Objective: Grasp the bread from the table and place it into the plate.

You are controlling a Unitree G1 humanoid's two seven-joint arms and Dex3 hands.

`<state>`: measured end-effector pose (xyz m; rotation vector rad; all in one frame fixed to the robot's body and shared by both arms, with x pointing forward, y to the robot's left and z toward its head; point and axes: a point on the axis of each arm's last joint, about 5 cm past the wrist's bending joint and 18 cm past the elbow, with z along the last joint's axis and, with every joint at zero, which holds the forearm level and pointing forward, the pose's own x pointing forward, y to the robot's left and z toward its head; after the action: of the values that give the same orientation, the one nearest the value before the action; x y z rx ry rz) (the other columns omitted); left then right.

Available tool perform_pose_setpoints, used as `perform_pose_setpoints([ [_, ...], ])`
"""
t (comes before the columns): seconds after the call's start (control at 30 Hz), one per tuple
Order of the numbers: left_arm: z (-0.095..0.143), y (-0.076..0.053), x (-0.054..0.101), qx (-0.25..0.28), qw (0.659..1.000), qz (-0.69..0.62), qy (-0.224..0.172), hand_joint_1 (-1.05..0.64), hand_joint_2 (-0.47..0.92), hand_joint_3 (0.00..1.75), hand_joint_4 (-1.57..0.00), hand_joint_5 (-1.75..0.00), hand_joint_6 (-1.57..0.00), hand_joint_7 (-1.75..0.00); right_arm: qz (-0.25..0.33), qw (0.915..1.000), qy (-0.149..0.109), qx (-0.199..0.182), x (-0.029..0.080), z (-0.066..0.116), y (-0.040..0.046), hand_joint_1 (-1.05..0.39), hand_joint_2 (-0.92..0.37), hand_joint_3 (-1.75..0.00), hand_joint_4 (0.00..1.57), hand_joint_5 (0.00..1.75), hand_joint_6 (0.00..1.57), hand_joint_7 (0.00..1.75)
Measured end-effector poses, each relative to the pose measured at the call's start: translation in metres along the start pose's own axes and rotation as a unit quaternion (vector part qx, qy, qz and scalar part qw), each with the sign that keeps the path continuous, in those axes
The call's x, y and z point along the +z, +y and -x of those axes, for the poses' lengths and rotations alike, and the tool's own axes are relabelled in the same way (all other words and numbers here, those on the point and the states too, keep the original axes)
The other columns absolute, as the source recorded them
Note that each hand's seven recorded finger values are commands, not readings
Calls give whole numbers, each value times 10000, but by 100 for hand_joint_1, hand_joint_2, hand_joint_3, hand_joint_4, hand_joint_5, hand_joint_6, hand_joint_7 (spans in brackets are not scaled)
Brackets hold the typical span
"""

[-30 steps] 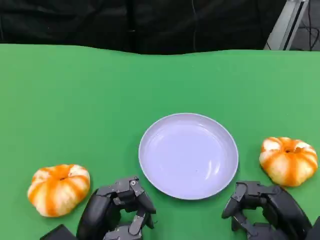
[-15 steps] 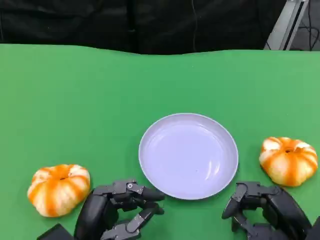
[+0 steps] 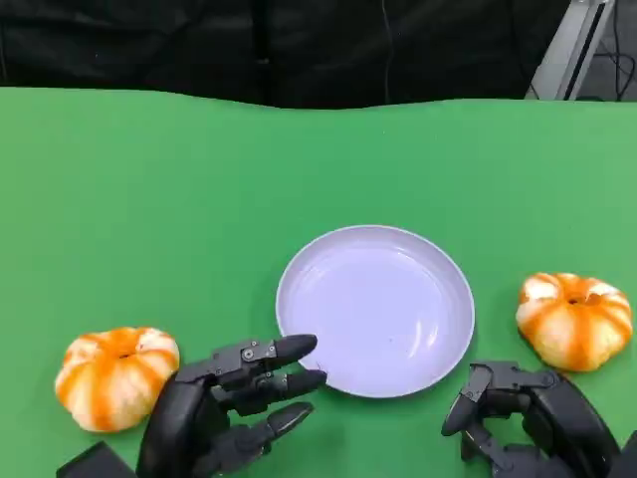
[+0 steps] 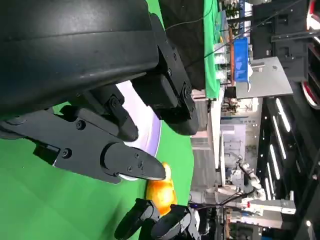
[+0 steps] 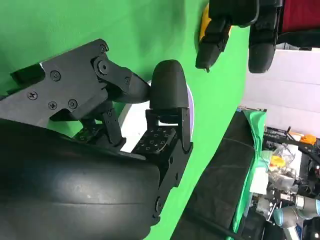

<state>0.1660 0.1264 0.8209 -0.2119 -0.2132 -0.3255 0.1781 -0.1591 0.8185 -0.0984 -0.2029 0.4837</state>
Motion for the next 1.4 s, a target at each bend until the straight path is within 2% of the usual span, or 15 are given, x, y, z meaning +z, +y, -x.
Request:
perform_pose_setpoints([
  [0.1,-26,88,113,-17,9994,-227,-275,-73,92,14,-39,0,-32,0,1,10000,-4,3,0,-1,1,-13,-63,-94,82,150,83,121],
  [0.2,-56,207,253,32,9974,-467,-542,-74,92,15,-35,0,-28,0,1,10000,-8,2,0,-1,1,-13,-63,-94,81,149,83,121],
  [0.47,-5,396,471,354,9928,-1021,-510,-85,92,10,-37,-1,-27,0,6,10000,-12,9,1,-3,3,-14,-61,-95,81,150,83,122],
  [0.57,-10,407,515,411,9912,-1159,-492,-87,92,13,-37,0,-25,0,5,10000,-16,15,2,-5,5,-13,-62,-95,81,150,82,121],
  [0.7,29,595,739,483,9704,-2361,-136,-94,92,18,-33,0,-23,0,2,10000,-17,13,3,-4,4,-14,-62,-94,81,149,83,120],
  [0.77,52,673,857,559,9558,-2887,36,-98,92,26,-34,0,-23,0,5,10000,-17,13,3,-5,4,-13,-63,-93,81,150,83,120],
  [1.03,113,781,1104,421,8832,-4560,1015,-101,92,35,-42,-3,-36,-5,14,10000,-28,18,7,-9,7,-13,-63,-93,82,150,83,120],
  [1.3,110,778,1103,188,8282,-5334,1709,-102,92,38,-51,-5,-43,-5,15,10000,-26,19,7,-8,7,-13,-62,-94,82,151,83,120],
  [1.4,110,776,1101,176,8242,-5371,1785,-104,92,41,-52,-4,-47,-4,15,10000,-26,18,7,-8,6,-13,-62,-95,81,150,84,121],
])
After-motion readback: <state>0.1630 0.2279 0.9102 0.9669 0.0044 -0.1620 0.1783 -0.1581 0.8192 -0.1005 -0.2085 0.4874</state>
